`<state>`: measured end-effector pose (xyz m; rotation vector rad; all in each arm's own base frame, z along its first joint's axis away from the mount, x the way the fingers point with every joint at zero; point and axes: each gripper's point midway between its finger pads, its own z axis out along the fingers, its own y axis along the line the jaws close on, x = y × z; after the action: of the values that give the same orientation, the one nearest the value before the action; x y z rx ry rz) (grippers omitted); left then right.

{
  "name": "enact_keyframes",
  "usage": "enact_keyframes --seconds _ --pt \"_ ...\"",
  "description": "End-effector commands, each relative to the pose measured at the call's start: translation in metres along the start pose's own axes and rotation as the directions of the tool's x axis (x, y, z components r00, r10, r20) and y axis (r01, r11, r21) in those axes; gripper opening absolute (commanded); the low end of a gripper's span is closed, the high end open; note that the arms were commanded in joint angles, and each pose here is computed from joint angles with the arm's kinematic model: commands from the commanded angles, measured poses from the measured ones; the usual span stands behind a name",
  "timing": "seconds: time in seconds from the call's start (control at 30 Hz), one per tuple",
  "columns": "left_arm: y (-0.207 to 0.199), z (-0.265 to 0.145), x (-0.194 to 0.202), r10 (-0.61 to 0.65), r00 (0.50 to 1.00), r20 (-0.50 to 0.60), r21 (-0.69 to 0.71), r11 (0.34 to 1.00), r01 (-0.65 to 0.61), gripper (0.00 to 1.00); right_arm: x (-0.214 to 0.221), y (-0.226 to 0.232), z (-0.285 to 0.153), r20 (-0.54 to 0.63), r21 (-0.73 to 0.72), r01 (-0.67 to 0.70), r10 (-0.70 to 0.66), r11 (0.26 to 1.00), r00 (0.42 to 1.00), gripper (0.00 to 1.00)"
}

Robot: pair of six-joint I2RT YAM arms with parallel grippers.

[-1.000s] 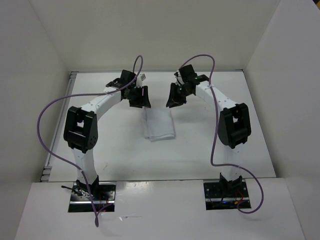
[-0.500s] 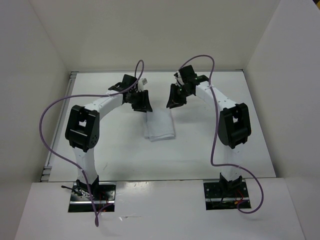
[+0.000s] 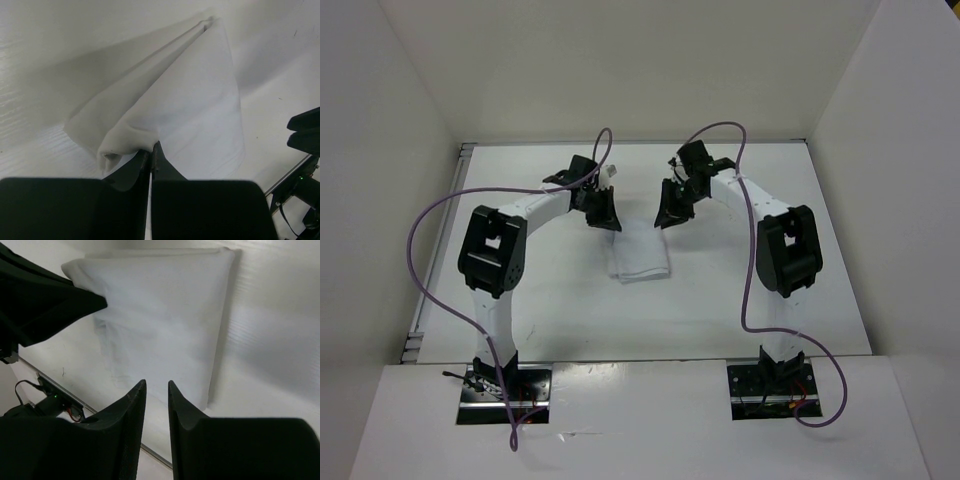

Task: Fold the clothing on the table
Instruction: Fold the skirt

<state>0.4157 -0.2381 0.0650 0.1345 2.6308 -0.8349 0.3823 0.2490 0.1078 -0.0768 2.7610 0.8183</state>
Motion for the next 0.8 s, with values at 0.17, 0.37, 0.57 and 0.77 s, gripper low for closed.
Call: enact_keyframes --seconds 0.17,0.37,0.57,0.77 --pt "-0.005 -0.033 -0.008 0.087 0.996 0.03 -0.066 0.994 -0.085 0.0 0.013 0.01 -0.004 -0.013 -0.08 0.008 -0.009 0.997 1.0 0.31" --pt "0.026 -0.016 0.015 0.069 0.997 -0.037 -0.153 0.985 -0.074 0.0 0.029 0.022 0.015 -0.086 -0.174 -0.011 -0.004 0.985 0.996 0.31" --pt "0.046 -0.005 0.033 0.048 0.995 -0.092 -0.203 0.977 -0.066 0.0 0.051 0.02 0.041 -0.172 -0.216 -0.046 0.008 0.975 0.985 0.24" --pt "0.067 0.008 0.052 0.026 0.989 -0.146 -0.25 0.966 -0.062 0.0 0.069 0.005 0.065 -0.245 -0.216 -0.093 0.038 0.972 0.969 0.23"
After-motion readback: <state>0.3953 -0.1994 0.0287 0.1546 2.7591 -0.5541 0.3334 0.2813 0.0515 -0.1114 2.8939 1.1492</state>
